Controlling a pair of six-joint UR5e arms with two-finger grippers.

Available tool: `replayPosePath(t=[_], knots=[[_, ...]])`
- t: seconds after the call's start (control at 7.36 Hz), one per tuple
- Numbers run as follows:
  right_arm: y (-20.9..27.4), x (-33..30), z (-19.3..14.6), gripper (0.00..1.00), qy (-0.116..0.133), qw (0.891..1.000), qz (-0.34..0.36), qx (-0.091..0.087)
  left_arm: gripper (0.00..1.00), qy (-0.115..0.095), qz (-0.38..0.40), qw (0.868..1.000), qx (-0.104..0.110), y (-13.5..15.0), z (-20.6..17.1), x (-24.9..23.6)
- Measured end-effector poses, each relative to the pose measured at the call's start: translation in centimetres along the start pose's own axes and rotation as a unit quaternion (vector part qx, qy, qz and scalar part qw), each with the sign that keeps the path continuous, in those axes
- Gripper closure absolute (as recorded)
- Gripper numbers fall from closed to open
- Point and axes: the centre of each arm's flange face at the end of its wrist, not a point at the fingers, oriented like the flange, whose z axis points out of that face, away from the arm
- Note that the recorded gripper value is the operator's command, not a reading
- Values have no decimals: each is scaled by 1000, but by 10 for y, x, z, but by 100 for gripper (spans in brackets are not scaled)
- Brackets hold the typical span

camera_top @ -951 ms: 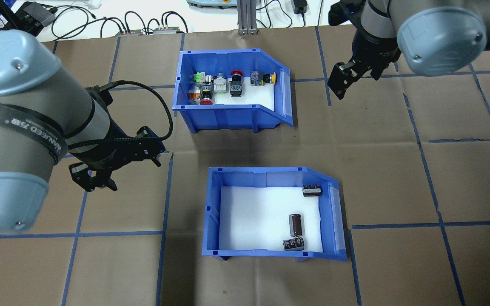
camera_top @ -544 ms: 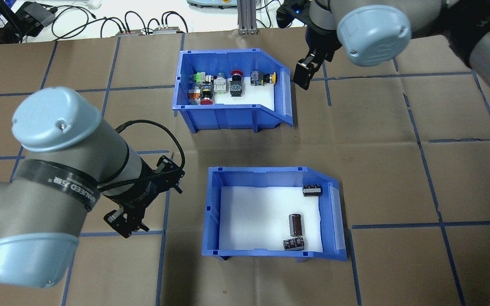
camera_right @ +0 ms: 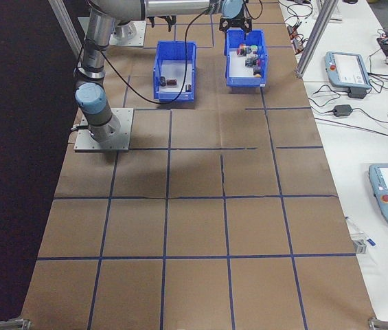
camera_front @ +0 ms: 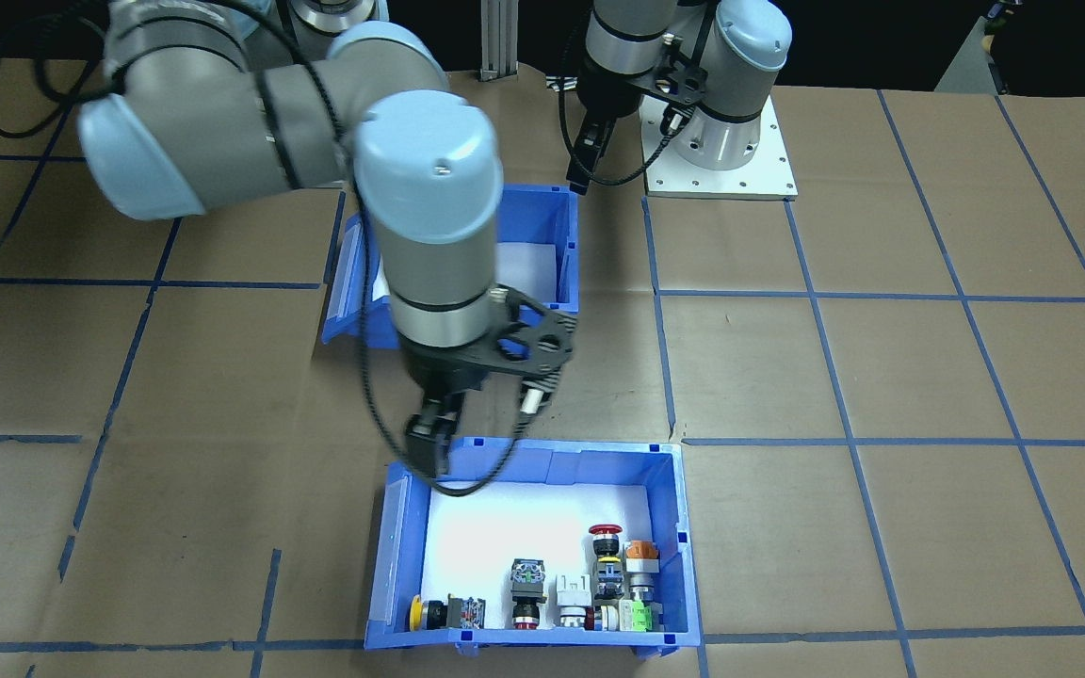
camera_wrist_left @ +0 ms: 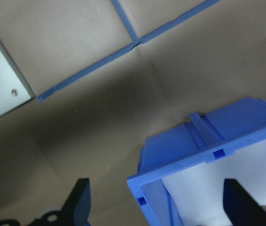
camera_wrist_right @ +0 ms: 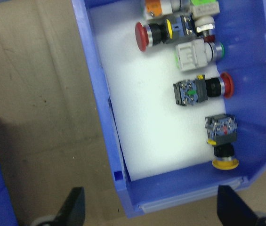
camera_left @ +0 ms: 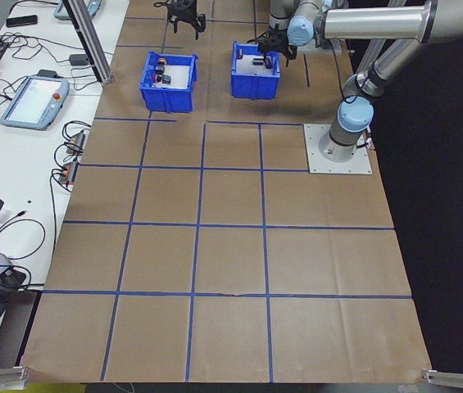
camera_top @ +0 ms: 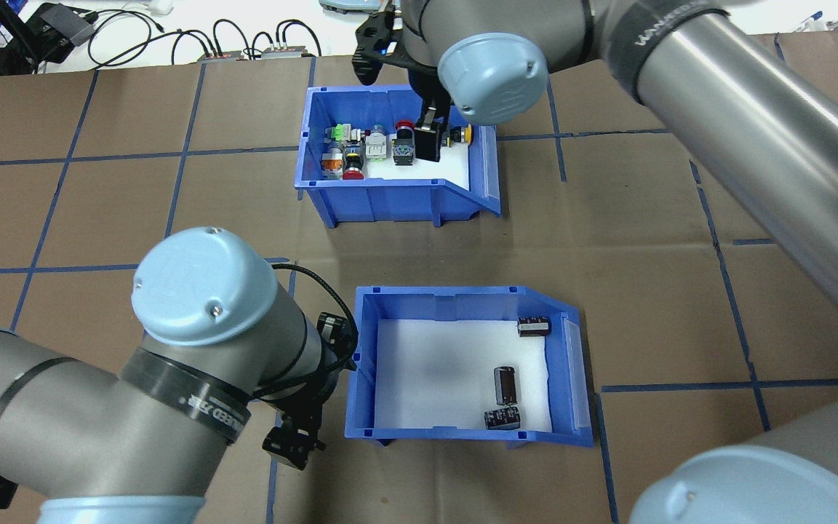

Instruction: Place battery box in front

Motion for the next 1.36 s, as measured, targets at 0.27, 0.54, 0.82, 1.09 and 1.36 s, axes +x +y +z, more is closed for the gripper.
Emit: replayPosePath(t=[0.27,0.54,0.82,1.09,1.36], knots=[[-47,-16,34,0,-13,998,-58,-3,3,19,-49,999,-4,27,28,3],[-72,-33,85,0,-40,994,-98,-17,4,28,-58,998,-8,54,50,5],[-80,-41,117,29,-58,992,-111,-30,4,16,-57,998,-5,71,68,2],[-78,-42,124,82,-62,991,-113,-42,13,15,-55,998,-4,87,88,4],[-76,-39,122,94,-53,990,-115,-58,65,27,-51,998,-9,96,106,13]])
